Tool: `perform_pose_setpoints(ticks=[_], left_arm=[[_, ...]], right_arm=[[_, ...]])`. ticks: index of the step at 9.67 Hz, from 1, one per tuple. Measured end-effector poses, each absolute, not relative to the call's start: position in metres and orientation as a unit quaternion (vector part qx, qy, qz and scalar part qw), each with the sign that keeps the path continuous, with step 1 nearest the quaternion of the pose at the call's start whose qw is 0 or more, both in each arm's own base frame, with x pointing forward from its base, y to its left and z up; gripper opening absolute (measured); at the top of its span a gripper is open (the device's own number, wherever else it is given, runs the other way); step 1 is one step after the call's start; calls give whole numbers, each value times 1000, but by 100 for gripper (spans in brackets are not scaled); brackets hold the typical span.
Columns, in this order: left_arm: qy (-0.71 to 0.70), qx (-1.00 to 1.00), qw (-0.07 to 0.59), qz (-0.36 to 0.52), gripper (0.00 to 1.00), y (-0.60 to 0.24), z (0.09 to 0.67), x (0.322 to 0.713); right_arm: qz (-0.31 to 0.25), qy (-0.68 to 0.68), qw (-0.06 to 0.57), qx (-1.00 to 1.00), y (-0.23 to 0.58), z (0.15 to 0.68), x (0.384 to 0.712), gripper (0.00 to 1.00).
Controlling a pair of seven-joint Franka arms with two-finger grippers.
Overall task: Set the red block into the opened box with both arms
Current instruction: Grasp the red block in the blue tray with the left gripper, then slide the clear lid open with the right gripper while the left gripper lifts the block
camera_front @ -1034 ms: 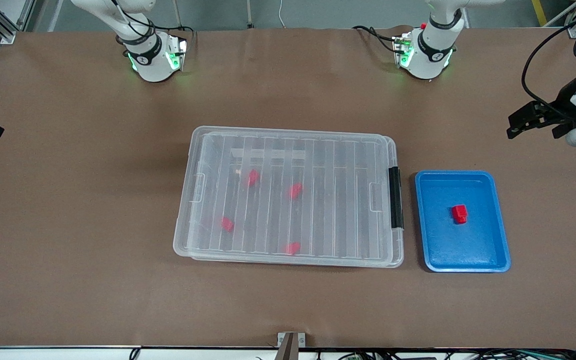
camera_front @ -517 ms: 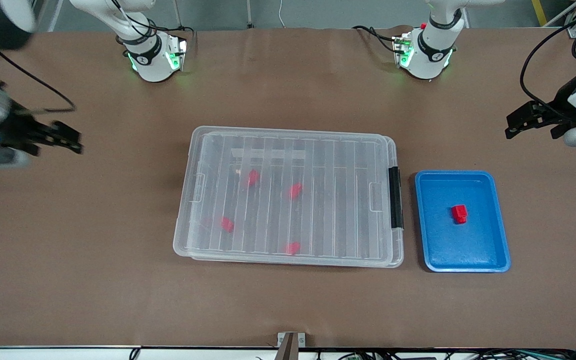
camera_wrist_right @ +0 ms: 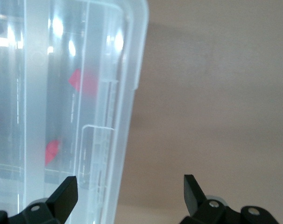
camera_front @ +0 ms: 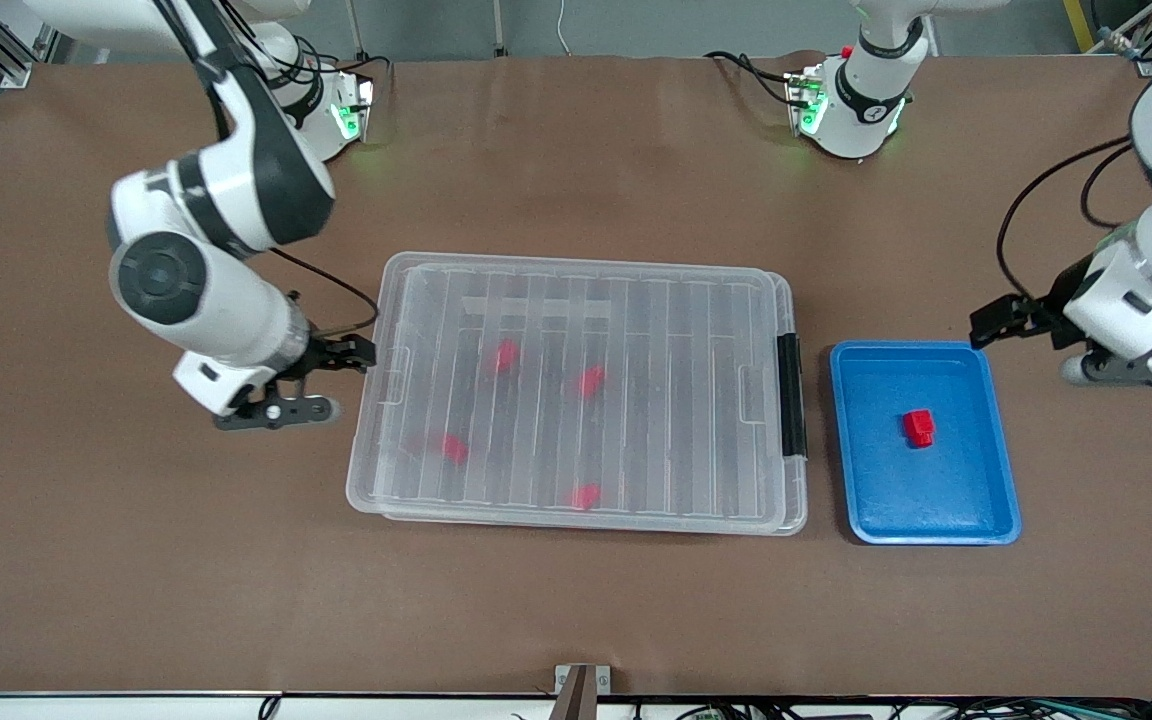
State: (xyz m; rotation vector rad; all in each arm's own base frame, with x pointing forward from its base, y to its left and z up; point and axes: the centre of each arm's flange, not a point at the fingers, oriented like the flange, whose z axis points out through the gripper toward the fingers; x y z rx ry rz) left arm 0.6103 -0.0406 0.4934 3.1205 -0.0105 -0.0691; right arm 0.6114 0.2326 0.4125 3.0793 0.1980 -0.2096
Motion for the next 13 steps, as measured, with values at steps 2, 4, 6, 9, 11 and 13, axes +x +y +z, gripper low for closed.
perform_pose_setpoints(ticks=[2, 4, 6, 9, 11, 13], left_arm=[[14, 999, 10, -49, 100, -23, 426, 621], [30, 998, 7, -47, 100, -7, 372, 636], [44, 998, 3, -41, 100, 7, 317, 644], [64, 997, -4, -31, 100, 22, 245, 638], [73, 997, -6, -37, 100, 22, 215, 634], [75, 996, -7, -47, 100, 22, 199, 628]], right_arm=[[-78, 67, 32, 994, 233, 394, 614, 100], [-82, 73, 36, 993, 238, 380, 614, 100], [-80, 85, 40, 992, 248, 363, 611, 100], [-78, 93, 62, 991, 243, 351, 612, 100], [-75, 96, 78, 989, 235, 347, 615, 100], [-75, 103, 82, 988, 228, 347, 617, 100]])
